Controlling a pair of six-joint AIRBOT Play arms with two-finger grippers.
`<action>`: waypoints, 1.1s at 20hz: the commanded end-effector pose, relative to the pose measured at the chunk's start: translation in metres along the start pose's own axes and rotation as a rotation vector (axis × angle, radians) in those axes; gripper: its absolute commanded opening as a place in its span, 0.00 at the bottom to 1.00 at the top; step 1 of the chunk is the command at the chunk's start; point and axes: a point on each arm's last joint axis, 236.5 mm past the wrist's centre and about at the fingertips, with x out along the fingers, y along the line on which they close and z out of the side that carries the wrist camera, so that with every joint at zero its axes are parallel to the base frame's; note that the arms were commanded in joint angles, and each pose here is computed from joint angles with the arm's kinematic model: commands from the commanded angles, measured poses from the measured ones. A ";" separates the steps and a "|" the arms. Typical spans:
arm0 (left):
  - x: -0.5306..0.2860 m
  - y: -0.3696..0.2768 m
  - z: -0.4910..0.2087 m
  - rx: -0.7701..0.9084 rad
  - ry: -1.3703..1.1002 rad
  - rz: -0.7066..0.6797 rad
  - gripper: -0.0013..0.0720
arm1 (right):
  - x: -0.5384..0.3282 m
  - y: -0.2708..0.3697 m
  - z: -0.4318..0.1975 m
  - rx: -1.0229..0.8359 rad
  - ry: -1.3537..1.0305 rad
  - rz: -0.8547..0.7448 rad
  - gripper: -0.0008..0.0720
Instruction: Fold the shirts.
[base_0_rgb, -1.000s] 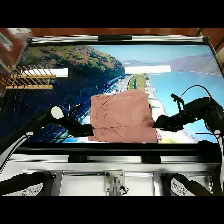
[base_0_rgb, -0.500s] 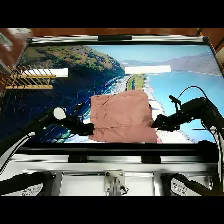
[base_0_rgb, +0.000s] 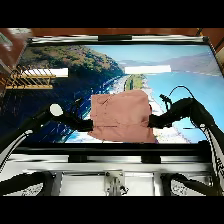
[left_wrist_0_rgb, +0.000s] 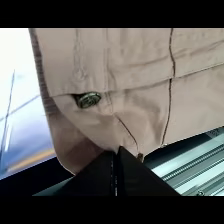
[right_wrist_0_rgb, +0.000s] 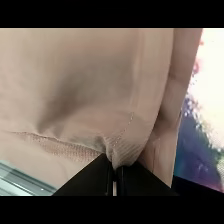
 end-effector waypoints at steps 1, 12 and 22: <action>-0.016 -0.015 0.016 0.101 -0.055 -0.016 0.08 | -0.008 0.003 0.011 -0.049 -0.044 -0.018 0.11; -0.107 -0.029 0.150 0.075 -0.494 -0.035 0.08 | -0.129 0.051 0.143 -0.118 -0.651 -0.055 0.11; -0.002 0.026 0.128 -0.167 -0.231 0.003 0.98 | -0.050 0.012 0.144 0.050 -0.466 -0.071 0.79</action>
